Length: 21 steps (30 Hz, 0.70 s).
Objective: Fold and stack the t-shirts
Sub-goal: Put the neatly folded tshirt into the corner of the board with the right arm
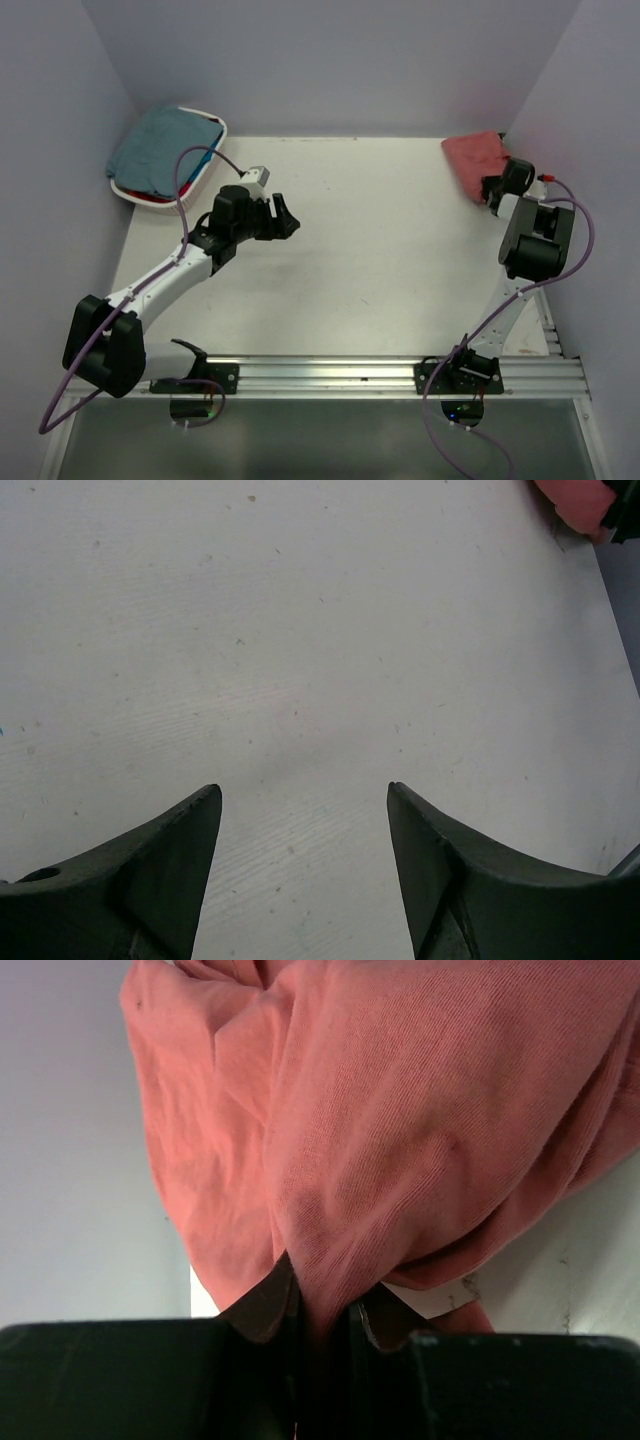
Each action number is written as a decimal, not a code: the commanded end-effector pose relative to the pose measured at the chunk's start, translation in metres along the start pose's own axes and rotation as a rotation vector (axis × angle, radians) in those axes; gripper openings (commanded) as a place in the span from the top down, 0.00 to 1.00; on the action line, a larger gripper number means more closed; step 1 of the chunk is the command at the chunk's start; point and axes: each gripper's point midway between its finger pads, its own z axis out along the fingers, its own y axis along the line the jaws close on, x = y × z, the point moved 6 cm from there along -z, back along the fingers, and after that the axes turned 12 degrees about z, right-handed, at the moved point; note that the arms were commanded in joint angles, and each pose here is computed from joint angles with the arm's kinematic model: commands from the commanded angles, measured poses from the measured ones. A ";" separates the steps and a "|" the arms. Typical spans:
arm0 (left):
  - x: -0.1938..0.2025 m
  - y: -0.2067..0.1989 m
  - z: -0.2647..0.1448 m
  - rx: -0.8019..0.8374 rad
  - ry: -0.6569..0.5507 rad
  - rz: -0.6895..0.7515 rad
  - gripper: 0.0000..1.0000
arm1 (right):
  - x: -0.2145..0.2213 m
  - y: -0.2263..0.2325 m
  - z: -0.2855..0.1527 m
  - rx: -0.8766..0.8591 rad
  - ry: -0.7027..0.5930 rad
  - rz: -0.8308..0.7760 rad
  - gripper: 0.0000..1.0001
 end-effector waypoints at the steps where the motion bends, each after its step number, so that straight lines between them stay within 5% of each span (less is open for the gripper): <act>1: -0.016 -0.002 -0.002 0.007 -0.036 0.027 0.29 | -0.008 0.034 -0.002 -0.091 -0.034 0.006 1.00; 12: -0.015 -0.003 0.000 0.015 -0.036 0.023 0.30 | -0.003 0.031 0.023 -0.110 0.024 -0.006 1.00; 18: -0.018 -0.005 0.002 0.029 -0.046 0.020 0.30 | 0.006 0.016 -0.002 -0.146 0.098 -0.024 1.00; 21: -0.019 -0.006 0.003 0.037 -0.047 0.017 0.30 | 0.013 0.005 -0.022 -0.182 0.148 -0.035 0.55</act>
